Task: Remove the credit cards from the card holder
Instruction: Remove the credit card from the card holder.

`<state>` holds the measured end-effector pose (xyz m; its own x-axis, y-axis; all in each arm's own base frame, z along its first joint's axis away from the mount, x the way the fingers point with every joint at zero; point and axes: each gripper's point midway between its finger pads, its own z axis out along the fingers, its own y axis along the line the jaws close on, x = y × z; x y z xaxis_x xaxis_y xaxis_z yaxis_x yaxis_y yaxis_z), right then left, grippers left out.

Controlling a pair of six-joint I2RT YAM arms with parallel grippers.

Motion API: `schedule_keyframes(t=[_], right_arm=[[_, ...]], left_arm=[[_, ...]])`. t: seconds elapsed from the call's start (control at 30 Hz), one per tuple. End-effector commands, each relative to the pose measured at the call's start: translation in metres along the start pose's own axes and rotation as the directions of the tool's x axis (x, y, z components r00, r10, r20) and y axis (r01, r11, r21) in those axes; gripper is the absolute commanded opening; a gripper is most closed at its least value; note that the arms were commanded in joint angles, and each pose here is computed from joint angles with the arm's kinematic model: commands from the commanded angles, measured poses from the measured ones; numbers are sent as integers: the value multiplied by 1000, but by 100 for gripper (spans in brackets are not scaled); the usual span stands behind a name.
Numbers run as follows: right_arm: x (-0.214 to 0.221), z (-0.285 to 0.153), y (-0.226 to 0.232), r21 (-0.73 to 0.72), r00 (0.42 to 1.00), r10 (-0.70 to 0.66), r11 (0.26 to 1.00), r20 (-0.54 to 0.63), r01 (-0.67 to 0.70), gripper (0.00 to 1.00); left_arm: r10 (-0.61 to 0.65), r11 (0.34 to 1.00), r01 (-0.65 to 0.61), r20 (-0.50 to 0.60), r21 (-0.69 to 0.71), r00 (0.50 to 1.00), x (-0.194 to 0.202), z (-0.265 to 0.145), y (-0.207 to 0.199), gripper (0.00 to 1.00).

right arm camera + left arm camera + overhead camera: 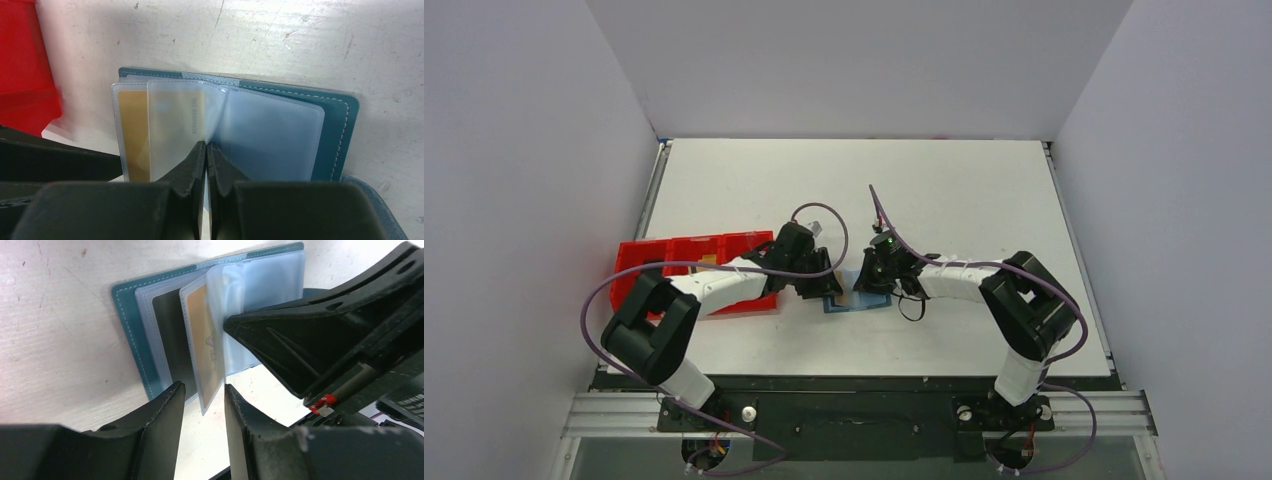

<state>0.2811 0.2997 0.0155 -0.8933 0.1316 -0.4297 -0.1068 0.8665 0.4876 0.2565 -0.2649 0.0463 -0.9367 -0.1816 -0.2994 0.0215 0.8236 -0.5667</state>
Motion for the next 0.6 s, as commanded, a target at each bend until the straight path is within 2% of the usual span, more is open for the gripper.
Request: schedule_keyframes(t=[0.0, 0.2, 0.33, 0.57], right_arm=[[35, 9, -37, 106, 995, -1, 994, -97, 11, 0], [35, 9, -33, 81, 995, 4, 997, -97, 4, 0], [36, 9, -33, 74, 995, 17, 997, -101, -9, 0], [35, 7, -35, 72, 994, 30, 997, -101, -23, 0]], left_arm=[[37, 997, -43, 96, 65, 995, -29, -10, -32, 32], [96, 993, -103, 118, 57, 988, -37, -28, -49, 32], [108, 991, -114, 96, 68, 990, -35, -17, -54, 31], [101, 995, -101, 59, 7, 993, -28, 6, -34, 31]])
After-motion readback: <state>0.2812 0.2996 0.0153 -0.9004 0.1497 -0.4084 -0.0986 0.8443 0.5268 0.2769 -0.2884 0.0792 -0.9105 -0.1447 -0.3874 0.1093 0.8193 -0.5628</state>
